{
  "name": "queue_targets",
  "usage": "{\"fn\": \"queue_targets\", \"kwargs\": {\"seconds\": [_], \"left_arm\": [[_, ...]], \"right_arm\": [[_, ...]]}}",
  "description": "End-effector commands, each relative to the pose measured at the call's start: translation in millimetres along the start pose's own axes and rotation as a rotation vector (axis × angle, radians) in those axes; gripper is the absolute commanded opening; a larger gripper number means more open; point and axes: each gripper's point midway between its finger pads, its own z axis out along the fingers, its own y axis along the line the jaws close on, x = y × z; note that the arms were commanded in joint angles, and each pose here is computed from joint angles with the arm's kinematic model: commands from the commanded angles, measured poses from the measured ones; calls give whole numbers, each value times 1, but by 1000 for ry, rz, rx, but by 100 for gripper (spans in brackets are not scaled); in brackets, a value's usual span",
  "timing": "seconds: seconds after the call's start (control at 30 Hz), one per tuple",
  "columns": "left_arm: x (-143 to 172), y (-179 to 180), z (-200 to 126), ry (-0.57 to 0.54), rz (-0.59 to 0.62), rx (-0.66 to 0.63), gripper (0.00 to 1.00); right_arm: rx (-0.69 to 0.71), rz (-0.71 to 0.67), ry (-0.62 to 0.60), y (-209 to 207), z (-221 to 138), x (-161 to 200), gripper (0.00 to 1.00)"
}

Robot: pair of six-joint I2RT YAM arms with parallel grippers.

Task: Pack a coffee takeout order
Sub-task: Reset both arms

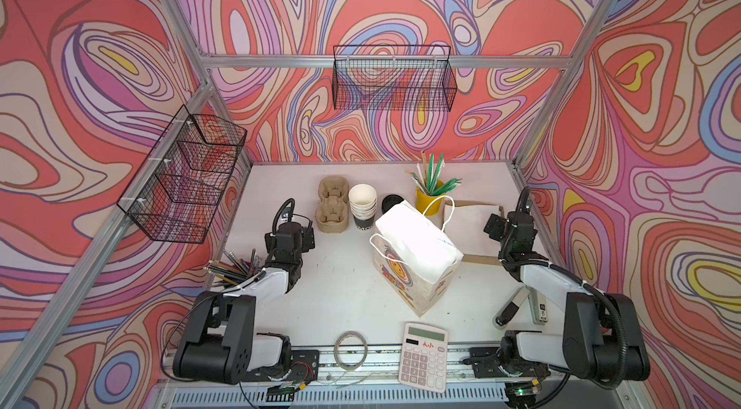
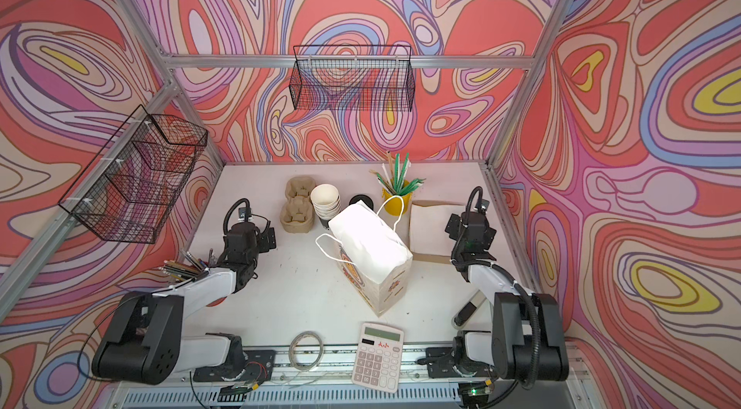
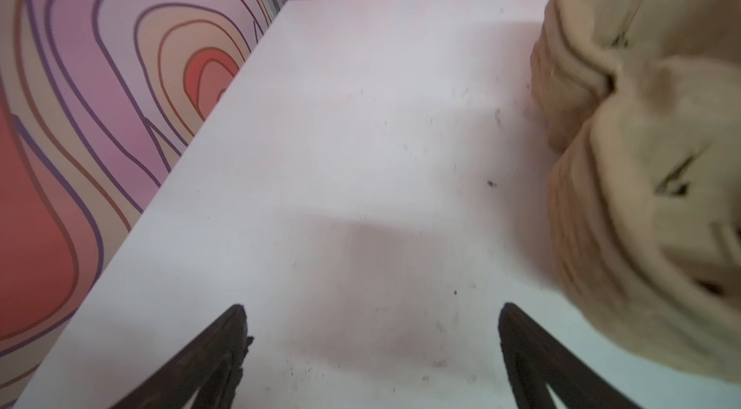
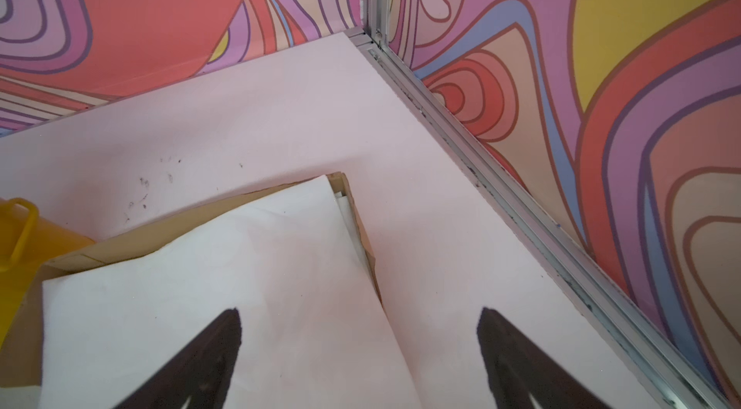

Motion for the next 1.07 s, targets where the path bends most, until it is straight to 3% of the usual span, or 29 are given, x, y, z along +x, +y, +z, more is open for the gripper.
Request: {"fn": "queue_targets", "kwargs": {"seconds": [0.0,0.07,0.13,0.17,0.23,0.3,0.43,0.47,0.5,1.03], "left_arm": [[-43,-10,1,-197,13,63,100],[-31,-13,10,-193,-4,98,100],[-26,-15,12,-261,9,95,100],[-20,-14,10,-200,-5,98,100],[-27,-15,9,-262,-6,114,100],[-23,-20,15,-179,10,138,100],[-20,-17,21,-141,-16,164,100],[-23,-17,21,-164,-20,162,100],[-24,-15,21,-183,-21,156,100],[-23,-13,20,-176,-27,146,100]], "right_arm": [[-128,70,-219,23,-5,-32,95],[-140,2,-258,44,-10,-25,95],[-103,-122,-294,59,-7,-12,96],[-90,-142,-290,67,-5,-9,98],[-127,-184,-288,80,2,-1,98],[-138,-176,-254,81,8,4,98],[-146,-101,-282,63,15,8,98],[-153,-104,-225,65,19,14,98],[-147,-100,-270,63,17,8,98],[-157,-103,-266,64,16,9,98]]}}
